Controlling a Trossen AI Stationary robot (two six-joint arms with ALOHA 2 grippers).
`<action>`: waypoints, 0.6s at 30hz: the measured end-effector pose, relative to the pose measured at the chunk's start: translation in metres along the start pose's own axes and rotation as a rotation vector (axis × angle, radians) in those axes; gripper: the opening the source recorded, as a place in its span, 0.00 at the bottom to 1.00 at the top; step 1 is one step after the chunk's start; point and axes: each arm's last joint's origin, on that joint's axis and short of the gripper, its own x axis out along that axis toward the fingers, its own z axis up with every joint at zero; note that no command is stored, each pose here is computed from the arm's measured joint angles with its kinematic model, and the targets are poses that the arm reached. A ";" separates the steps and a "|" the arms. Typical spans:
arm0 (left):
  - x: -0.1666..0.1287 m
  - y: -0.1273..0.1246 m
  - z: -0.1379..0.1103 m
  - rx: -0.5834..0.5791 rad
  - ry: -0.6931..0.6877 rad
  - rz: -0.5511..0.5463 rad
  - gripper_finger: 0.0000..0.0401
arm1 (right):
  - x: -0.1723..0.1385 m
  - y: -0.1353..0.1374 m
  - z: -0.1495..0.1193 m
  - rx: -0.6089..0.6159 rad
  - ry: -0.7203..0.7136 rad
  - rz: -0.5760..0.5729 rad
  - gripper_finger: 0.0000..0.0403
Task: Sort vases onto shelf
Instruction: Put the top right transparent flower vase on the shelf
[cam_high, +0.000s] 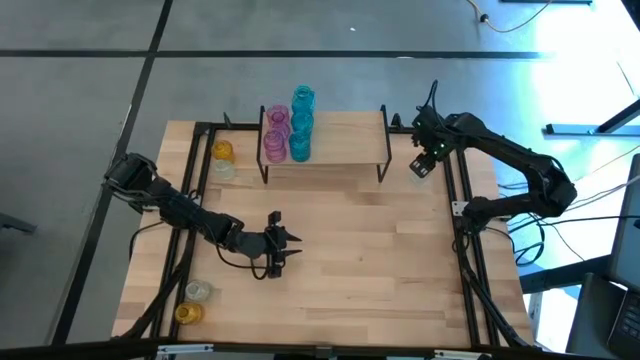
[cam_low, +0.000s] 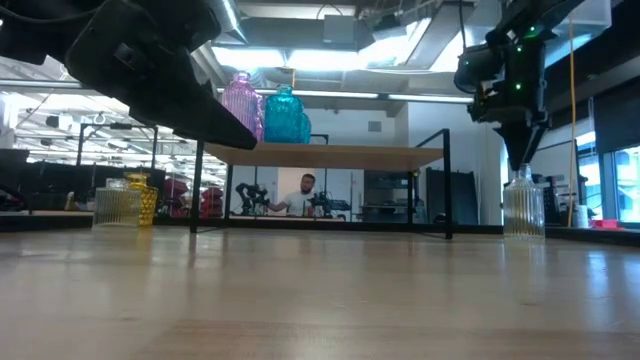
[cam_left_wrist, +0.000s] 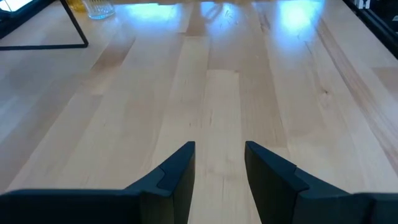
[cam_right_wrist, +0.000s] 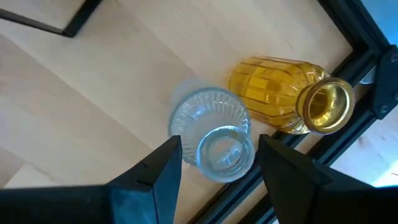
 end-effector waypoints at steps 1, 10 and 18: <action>0.000 0.000 0.000 0.000 0.000 0.000 0.33 | 0.002 0.000 -0.001 0.000 0.001 -0.004 0.48; 0.000 0.000 0.000 0.000 0.000 0.000 0.33 | 0.012 0.002 -0.006 -0.032 0.030 -0.005 0.48; 0.000 0.000 0.000 0.000 0.000 0.000 0.33 | 0.012 0.002 -0.002 -0.029 -0.011 -0.006 0.48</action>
